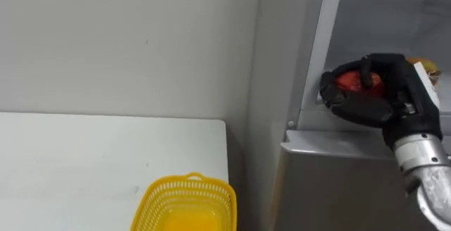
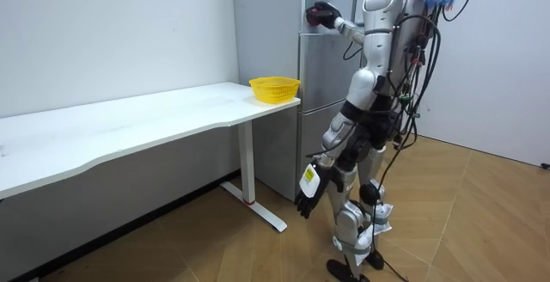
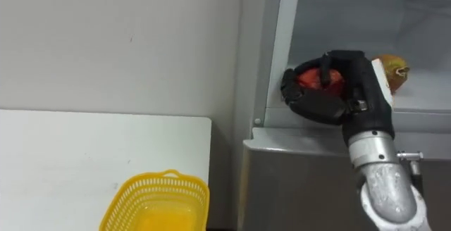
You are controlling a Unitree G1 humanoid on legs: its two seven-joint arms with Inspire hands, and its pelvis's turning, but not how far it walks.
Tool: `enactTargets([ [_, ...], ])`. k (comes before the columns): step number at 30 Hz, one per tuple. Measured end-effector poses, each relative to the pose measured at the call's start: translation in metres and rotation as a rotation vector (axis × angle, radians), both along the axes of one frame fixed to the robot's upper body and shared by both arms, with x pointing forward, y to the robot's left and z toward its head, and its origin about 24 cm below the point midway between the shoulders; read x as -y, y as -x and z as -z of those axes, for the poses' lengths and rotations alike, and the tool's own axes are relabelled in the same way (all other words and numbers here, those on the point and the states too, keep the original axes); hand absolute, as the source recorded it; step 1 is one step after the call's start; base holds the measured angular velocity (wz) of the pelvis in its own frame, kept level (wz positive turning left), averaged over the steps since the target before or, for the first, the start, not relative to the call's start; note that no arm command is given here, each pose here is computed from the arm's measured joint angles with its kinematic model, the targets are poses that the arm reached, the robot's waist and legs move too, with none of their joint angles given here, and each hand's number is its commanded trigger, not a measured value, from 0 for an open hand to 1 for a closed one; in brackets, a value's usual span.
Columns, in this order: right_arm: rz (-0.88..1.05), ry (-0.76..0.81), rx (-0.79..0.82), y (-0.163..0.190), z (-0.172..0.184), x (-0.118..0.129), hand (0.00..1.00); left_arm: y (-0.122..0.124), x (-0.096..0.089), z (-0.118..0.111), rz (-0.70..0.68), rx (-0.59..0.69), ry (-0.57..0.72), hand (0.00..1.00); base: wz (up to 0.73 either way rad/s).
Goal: Retrieve from the upper fridge
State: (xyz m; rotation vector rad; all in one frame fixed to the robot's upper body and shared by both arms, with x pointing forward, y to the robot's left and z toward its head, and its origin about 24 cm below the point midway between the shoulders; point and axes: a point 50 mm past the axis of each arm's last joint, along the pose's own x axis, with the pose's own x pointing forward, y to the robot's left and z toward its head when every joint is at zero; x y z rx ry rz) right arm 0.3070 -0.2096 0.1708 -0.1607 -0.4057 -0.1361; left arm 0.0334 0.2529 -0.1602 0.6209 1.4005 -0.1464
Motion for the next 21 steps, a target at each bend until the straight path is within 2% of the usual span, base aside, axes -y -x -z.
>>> enactTargets([
  [5,-0.012,0.025,0.044,0.010,-0.004,-0.010,1.00,0.002,0.001,0.000,0.000,0.006,-0.008,0.00,-0.02],
  [13,0.054,0.192,0.301,0.041,-0.035,-0.033,1.00,0.008,0.004,0.003,-0.005,0.008,-0.008,0.00,-0.03],
  [21,-0.017,0.261,0.420,0.059,-0.045,-0.057,1.00,0.013,0.007,0.005,-0.022,0.005,0.016,0.00,0.00],
])
